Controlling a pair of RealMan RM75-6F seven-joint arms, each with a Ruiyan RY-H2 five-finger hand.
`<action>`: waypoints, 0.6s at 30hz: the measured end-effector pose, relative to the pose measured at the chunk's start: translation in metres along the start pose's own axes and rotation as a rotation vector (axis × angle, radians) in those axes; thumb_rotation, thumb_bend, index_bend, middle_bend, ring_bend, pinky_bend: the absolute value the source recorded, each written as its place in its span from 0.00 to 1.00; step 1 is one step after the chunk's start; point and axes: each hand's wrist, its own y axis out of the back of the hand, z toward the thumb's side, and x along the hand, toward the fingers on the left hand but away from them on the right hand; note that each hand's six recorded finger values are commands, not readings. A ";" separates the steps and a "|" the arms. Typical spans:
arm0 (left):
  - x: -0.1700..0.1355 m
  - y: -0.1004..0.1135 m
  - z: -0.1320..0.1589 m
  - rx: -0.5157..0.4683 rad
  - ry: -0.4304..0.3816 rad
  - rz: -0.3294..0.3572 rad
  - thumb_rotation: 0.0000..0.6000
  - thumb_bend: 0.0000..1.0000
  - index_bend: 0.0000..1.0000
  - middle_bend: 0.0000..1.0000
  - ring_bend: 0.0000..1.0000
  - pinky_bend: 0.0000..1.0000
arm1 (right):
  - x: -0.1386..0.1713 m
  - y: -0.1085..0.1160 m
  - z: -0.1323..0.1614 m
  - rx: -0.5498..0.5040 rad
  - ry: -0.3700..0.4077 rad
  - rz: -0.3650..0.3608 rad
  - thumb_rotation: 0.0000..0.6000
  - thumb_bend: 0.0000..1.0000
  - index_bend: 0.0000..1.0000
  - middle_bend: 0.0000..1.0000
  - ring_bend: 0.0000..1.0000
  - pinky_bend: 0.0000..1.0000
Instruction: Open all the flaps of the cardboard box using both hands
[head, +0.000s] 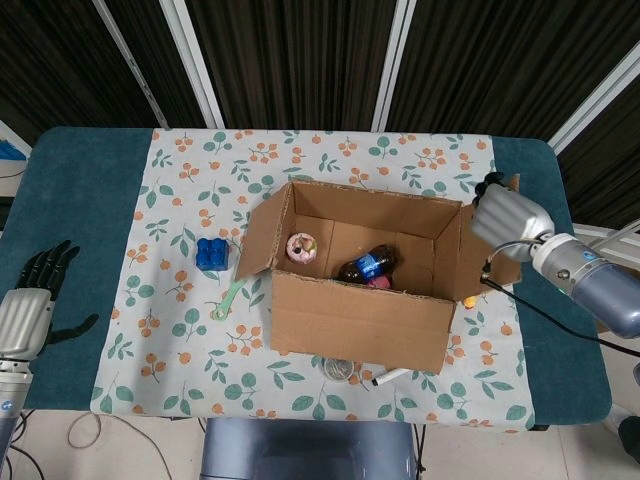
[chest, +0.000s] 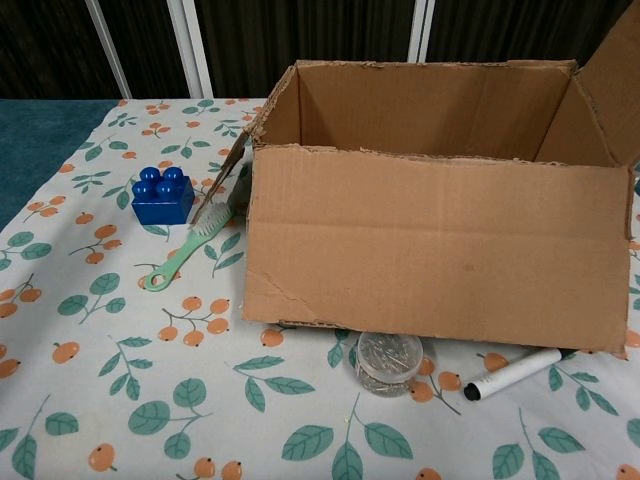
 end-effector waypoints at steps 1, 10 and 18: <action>0.000 0.000 0.000 0.000 0.000 -0.001 1.00 0.15 0.00 0.00 0.00 0.05 | 0.001 -0.004 0.000 -0.003 -0.003 0.009 1.00 1.00 0.46 0.34 0.24 0.28; 0.000 -0.001 0.000 0.005 0.000 -0.005 1.00 0.15 0.00 0.00 0.00 0.05 | 0.006 -0.041 0.003 -0.038 -0.018 0.083 1.00 1.00 0.46 0.33 0.24 0.28; 0.000 -0.001 0.000 0.013 0.001 -0.007 1.00 0.15 0.00 0.00 0.00 0.05 | 0.011 -0.071 0.011 -0.123 -0.056 0.114 1.00 0.75 0.32 0.27 0.23 0.28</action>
